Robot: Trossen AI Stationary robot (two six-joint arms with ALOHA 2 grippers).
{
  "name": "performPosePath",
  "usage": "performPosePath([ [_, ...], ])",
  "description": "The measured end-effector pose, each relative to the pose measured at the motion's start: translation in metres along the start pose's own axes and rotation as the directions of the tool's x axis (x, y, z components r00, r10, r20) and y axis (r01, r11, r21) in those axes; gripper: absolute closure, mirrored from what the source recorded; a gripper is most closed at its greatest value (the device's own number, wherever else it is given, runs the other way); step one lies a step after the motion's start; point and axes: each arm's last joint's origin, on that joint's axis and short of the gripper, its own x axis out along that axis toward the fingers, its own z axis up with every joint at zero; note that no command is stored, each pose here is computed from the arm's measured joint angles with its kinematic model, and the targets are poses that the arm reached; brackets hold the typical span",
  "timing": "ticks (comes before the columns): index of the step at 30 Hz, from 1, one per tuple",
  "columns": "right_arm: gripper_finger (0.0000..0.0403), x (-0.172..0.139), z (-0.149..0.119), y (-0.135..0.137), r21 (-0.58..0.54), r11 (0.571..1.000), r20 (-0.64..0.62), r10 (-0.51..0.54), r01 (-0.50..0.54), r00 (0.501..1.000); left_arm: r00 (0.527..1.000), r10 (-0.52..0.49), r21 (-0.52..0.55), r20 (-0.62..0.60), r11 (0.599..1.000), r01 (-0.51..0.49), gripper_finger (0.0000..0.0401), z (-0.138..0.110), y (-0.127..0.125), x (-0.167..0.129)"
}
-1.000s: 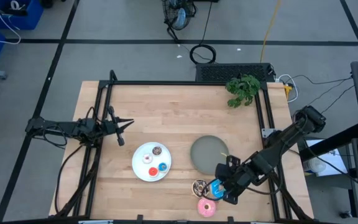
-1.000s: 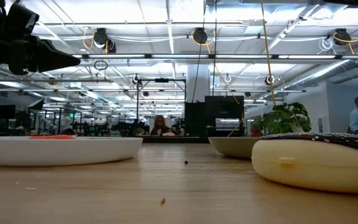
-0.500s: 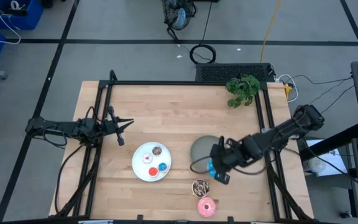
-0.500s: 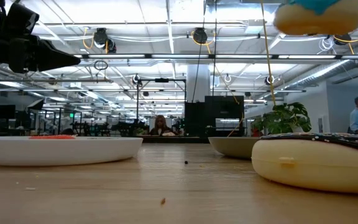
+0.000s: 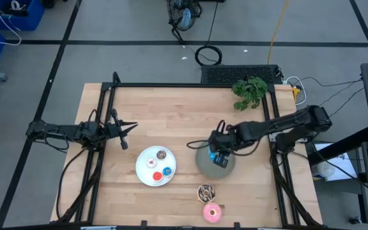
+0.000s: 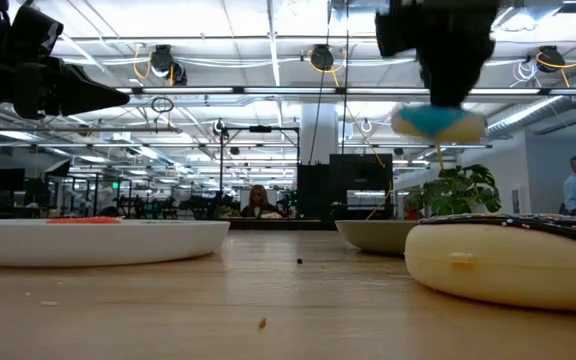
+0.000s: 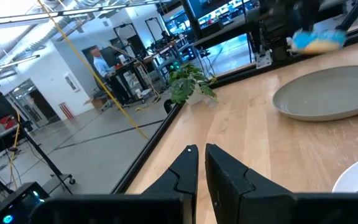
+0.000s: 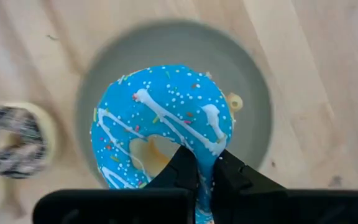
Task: Pick & Place donuts
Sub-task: Put the large blue donut on the gray plate
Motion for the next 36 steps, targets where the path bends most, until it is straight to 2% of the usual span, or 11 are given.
performPosePath([
  [3, 0.0394, 0.022, -0.005, -0.010, 0.002, 1.000, -0.036, 0.024, -0.024, 0.999, 1.000, 0.000, 0.000, 0.000, 1.000, 0.000, 0.0364, 0.000, 0.000, 0.000],
  [8, 0.0394, 0.054, -0.007, -0.024, 0.025, 0.994, -0.012, 0.109, -0.109, 0.994, 1.000, 0.000, 0.000, -0.001, 1.000, 0.000, 0.0364, 0.000, 0.000, 0.000],
  [13, 0.0394, 0.075, -0.017, -0.038, 0.080, 0.992, -0.016, 0.096, -0.095, 0.995, 1.000, 0.000, 0.000, 0.000, 1.000, 0.000, 0.0364, 0.000, 0.000, 0.000],
  [19, 0.0394, 0.089, -0.028, -0.051, 0.150, 0.987, -0.068, 0.059, -0.049, 0.996, 1.000, 0.000, 0.000, 0.000, 1.000, 0.000, 0.0364, 0.000, 0.000, 0.000],
  [26, 0.0393, 0.091, -0.029, -0.053, 0.154, 0.987, -0.066, 0.058, -0.048, 0.996, 1.000, 0.000, 0.000, 0.000, 1.000, 0.000, 0.0364, 0.000, 0.000, 0.000],
  [30, 0.0366, 0.091, -0.027, -0.051, 0.129, 0.989, -0.039, 0.073, -0.068, 0.997, 1.000, 0.000, 0.000, 0.000, 1.000, 0.000, 0.0364, 0.000, 0.000, 0.000],
  [36, 0.0284, 0.091, -0.026, -0.052, 0.150, 0.986, -0.032, 0.077, -0.071, 0.997, 1.000, 0.000, 0.000, 0.000, 1.000, 0.000, 0.0364, 0.000, 0.000, 0.000],
])
